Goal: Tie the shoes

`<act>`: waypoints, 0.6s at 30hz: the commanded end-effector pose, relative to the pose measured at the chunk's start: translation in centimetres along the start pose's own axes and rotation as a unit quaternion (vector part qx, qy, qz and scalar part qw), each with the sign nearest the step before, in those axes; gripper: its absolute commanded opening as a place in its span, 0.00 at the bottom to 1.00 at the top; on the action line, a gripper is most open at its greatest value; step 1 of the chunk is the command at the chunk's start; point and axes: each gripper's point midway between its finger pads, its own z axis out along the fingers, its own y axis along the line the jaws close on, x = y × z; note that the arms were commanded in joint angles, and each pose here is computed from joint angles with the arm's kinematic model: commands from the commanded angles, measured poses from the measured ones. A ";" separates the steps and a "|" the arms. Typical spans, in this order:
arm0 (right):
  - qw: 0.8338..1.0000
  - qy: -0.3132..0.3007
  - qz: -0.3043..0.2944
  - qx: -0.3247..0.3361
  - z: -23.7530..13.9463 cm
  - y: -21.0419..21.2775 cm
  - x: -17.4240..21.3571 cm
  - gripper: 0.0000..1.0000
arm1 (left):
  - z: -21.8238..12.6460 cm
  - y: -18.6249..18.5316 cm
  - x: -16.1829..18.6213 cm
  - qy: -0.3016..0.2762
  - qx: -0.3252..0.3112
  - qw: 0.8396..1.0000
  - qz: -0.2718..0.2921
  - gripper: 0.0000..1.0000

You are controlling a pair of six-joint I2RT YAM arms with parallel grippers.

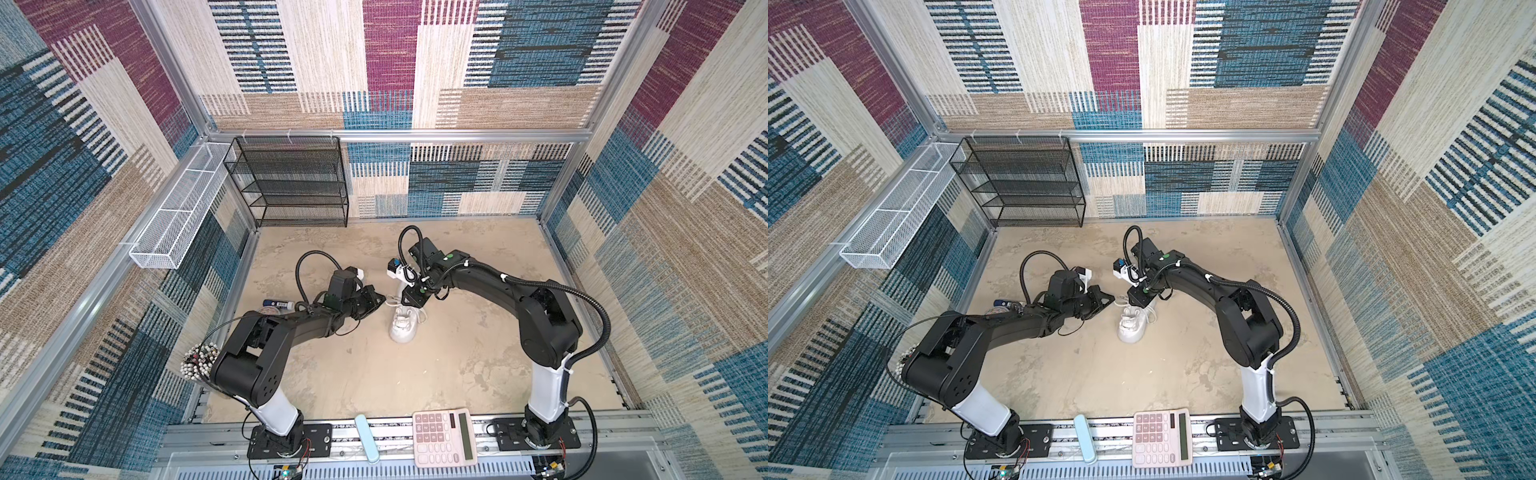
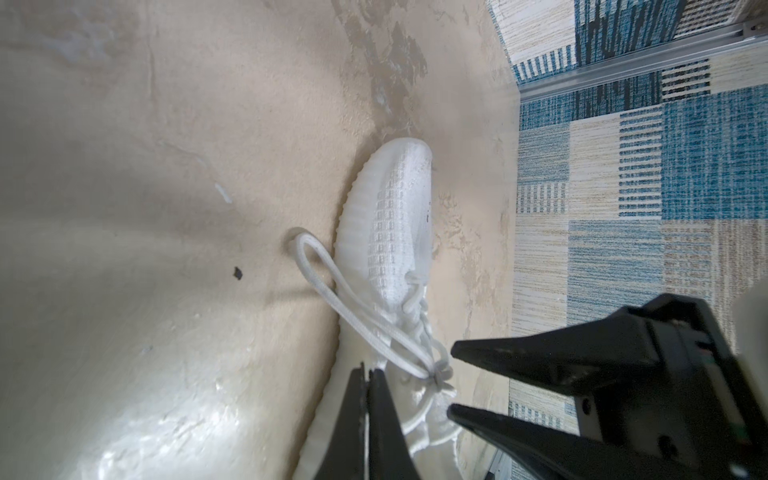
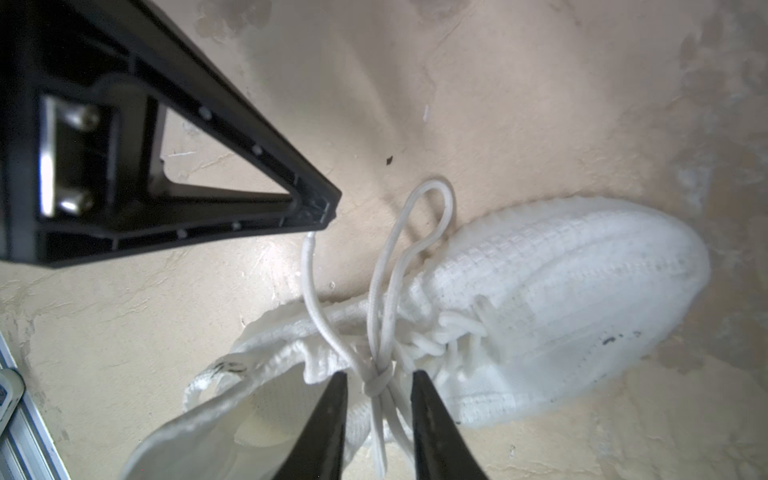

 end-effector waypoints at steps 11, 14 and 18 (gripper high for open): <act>0.999 -0.032 0.014 -0.018 -0.4 0.4 -2.5 0.41 | -2.3 -2.7 -2.2 -0.033 0.008 0.999 0.039 0.00; 0.999 -0.029 0.009 -0.020 -0.4 0.5 -2.2 0.41 | -2.4 -3.1 -2.4 -0.034 0.011 0.998 0.043 0.00; 0.999 -0.032 -0.010 -0.016 -0.8 0.8 -1.4 0.41 | -2.5 -3.6 -2.8 -0.035 0.014 0.998 0.045 0.00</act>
